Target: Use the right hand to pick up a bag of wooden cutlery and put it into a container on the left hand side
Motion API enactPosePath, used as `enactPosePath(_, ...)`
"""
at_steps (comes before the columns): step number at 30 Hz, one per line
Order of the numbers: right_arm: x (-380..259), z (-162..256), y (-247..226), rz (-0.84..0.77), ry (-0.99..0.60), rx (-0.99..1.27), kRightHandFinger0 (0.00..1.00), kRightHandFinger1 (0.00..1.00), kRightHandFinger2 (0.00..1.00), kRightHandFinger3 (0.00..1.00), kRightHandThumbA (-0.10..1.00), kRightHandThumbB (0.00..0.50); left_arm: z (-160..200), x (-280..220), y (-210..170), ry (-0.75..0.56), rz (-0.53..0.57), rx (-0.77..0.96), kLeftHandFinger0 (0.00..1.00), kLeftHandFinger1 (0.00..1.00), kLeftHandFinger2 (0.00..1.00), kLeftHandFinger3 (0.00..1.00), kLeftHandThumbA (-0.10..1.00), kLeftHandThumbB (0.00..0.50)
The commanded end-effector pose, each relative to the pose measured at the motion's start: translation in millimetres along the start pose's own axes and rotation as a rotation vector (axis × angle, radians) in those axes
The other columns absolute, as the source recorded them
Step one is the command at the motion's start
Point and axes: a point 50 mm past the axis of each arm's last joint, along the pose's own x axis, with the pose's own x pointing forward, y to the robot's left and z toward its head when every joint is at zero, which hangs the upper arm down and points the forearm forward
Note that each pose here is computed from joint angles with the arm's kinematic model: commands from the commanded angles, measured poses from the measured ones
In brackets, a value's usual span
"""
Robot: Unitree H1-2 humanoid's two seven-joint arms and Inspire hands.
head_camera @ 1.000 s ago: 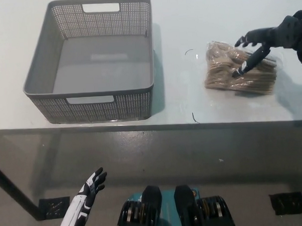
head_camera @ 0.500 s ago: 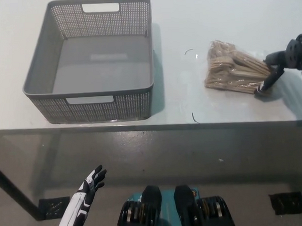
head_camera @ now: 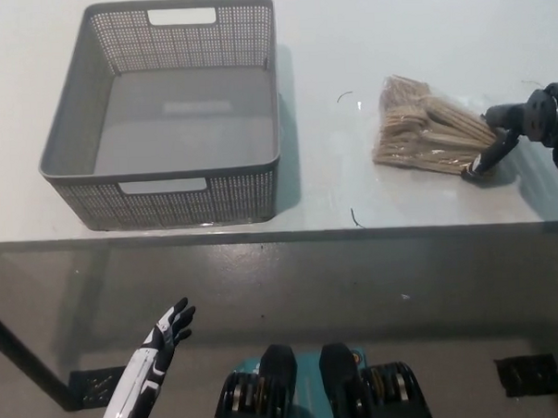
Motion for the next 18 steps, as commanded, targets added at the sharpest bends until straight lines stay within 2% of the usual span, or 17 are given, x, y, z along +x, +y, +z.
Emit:
enactPosePath(1,-12,23,-34,-0.151,-0.121,0.013,1.0,1.0,1.0,1.0,0.75,0.5,8,6,8,-0.062,-0.021,0.025,1.0,1.0,1.0,1.0,1.0,0.337)
enactPosePath(8,-28,31,-67,-0.18,-0.14,0.028,1.0,1.0,1.0,1.0,0.78,0.5,9,6,7,-0.064,-0.022,0.024,1.0,1.0,1.0,1.0,1.0,0.347)
enactPosePath(18,-28,51,-69,-0.177,-0.156,0.009,1.0,1.0,1.0,1.0,0.78,0.5,11,9,7,-0.074,-0.024,0.028,1.0,1.0,1.0,1.0,1.0,0.341)
